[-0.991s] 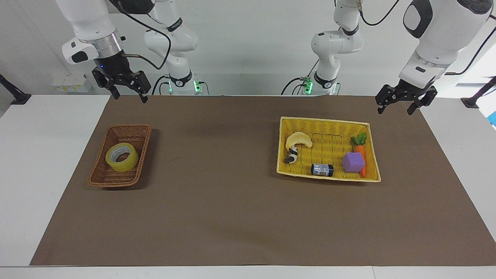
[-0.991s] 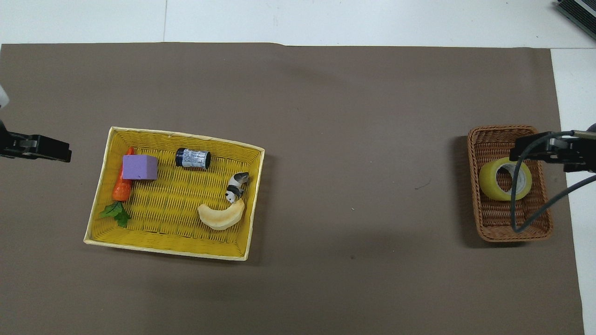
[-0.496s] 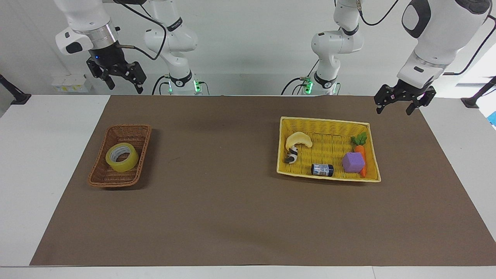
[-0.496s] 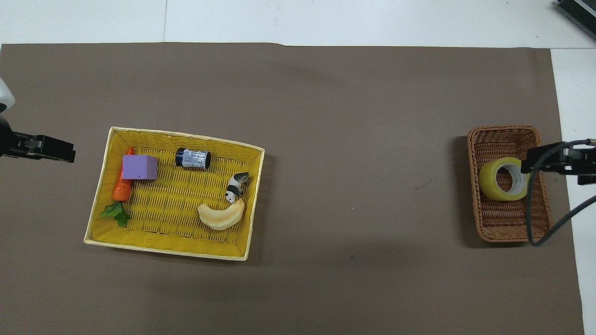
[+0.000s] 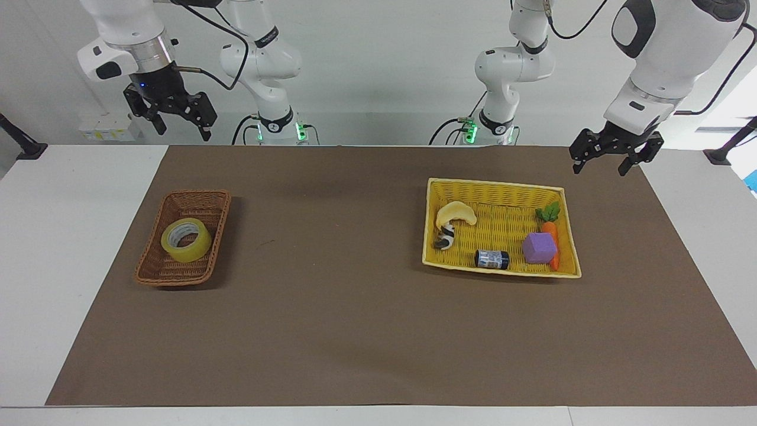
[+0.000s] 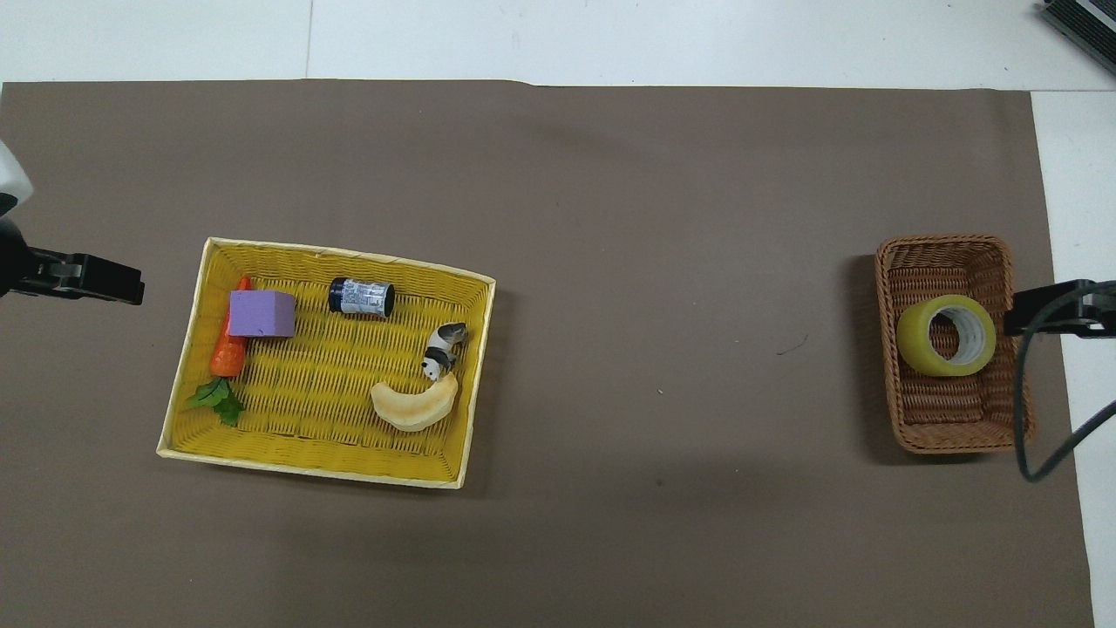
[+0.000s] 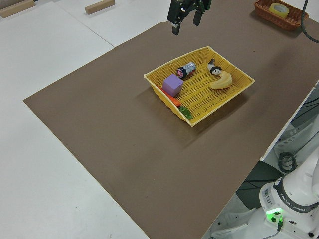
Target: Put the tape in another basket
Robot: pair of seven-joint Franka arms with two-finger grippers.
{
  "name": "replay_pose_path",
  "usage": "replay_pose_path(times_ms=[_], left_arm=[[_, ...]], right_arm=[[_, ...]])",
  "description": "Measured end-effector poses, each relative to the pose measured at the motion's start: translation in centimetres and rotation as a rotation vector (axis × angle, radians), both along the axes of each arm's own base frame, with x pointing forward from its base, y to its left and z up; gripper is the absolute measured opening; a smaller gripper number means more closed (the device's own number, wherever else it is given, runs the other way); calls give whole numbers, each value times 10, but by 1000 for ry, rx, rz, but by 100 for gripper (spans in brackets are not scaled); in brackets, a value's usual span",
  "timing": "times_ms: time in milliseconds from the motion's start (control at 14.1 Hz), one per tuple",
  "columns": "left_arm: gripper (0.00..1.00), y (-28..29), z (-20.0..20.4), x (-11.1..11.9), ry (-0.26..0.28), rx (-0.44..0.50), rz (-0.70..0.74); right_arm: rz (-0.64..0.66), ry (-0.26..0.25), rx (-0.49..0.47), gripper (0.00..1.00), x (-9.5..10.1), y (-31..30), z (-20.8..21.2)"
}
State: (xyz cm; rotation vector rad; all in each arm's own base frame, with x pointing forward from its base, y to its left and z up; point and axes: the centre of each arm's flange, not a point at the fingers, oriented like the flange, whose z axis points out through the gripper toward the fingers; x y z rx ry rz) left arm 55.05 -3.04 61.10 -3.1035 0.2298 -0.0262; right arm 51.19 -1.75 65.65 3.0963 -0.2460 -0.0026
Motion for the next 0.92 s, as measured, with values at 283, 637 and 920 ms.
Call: replay_pose_path(times_ms=[283,637,920], left_arm=[[100,5,0,0,0,0,10],[100,5,0,0,0,0,9],[100,5,0,0,0,0,9]], right_arm=[[-2,4,16,100,0,2,-2],[-2,7,16,100,0,-1,-2],[-6,8,16,100,-1,-2,-3]])
